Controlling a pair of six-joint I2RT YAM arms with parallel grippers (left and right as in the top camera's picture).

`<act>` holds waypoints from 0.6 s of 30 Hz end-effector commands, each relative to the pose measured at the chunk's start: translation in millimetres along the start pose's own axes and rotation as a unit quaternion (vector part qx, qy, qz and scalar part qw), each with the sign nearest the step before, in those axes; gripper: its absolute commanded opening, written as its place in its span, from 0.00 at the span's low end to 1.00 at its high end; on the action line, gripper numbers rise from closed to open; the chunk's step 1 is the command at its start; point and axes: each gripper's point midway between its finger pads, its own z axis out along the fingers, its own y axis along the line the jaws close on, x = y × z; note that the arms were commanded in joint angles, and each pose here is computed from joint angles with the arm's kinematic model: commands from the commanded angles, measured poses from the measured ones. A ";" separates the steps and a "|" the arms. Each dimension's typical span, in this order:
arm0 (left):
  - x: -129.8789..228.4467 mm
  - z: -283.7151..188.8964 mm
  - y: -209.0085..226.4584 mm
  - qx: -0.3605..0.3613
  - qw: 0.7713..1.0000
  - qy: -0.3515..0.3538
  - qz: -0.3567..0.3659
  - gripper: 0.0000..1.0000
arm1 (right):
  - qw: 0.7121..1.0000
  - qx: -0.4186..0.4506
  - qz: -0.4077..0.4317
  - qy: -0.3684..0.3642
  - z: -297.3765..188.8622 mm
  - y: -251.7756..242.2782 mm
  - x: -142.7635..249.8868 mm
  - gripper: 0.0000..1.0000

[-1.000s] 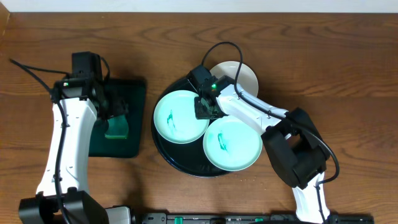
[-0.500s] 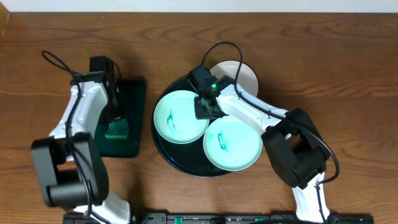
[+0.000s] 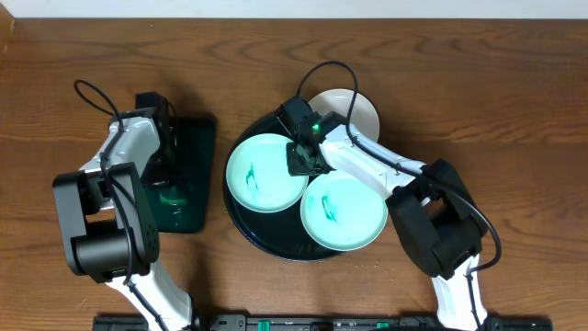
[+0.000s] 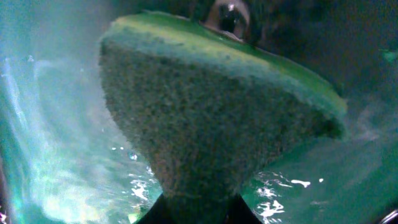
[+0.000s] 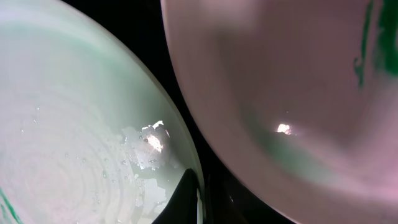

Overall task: Clean dirty plates on tray and stack at the side
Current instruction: 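Grasp the green sponge from the dark green dish with the left gripper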

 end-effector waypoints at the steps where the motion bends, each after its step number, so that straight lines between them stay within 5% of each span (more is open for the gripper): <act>1: 2.0 9.7 -8.8 0.024 1.000 0.011 0.000 0.07 | 1.000 -0.003 -0.004 0.008 9.3 2.2 5.6 0.01; 10: -11.6 -35.3 -15.0 0.052 0.998 -0.024 -0.009 0.07 | 1.000 -0.008 -0.012 0.008 9.2 4.1 5.4 0.01; 18: -13.7 -99.0 -18.8 0.091 0.987 -0.099 -0.087 0.07 | 0.999 -0.022 -0.020 0.013 9.0 7.8 6.0 0.01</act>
